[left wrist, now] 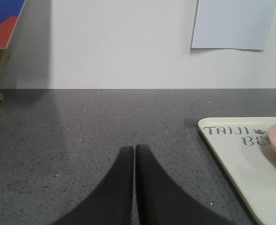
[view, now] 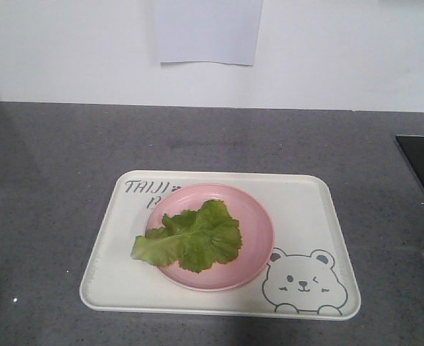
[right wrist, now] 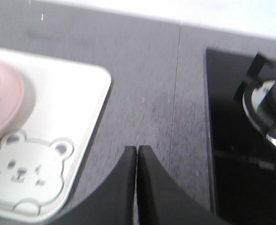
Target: Transfer vegetables to tray and serve
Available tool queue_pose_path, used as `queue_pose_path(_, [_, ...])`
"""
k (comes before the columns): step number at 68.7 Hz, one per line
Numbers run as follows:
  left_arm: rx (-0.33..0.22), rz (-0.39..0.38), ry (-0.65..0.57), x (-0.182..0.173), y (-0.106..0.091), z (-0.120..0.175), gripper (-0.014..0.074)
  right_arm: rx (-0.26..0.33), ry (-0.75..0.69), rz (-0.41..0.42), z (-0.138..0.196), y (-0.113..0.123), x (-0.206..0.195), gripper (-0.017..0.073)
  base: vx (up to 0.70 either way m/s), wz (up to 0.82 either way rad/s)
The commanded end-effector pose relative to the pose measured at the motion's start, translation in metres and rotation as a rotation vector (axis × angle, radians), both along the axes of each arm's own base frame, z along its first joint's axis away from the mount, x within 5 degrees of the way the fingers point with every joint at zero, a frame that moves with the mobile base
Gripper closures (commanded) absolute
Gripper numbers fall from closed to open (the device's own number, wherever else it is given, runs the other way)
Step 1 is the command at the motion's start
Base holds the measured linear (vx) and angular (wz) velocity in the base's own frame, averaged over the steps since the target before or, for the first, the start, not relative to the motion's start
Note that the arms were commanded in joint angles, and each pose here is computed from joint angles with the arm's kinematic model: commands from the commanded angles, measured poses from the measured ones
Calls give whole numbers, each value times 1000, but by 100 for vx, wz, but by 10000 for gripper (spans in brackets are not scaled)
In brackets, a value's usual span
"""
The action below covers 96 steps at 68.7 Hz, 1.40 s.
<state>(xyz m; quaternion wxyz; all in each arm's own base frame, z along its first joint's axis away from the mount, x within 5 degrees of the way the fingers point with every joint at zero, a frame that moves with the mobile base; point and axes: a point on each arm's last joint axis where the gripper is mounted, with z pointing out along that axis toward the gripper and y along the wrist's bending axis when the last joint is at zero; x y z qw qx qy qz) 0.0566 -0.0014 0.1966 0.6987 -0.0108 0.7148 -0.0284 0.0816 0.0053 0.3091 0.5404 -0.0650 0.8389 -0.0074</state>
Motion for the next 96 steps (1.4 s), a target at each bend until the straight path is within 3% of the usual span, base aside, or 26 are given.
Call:
queue_pose_path(1, [-12,-1,-64,0,0,-2,599,-7,-252,-16,0,-2,-3,569,0,0])
queue_pose_path(7, [-12,-1,-64,0,0,-2,599,2,-339,-24,-19,-2,-11,568,0,0])
queue_pose_path(21, [-12,-1,-64,0,0,-2,599,100,-419,-57,-67,-4,-21,566,0,0])
queue_pose_path(38, [-12,-1,-64,0,0,-2,599,119,-509,-62,-106,-4,-24,565,0,0])
queue_pose_path(96, [-12,-1,-64,0,0,-2,599,120,-542,-62,-105,-4,-25,565,0,0])
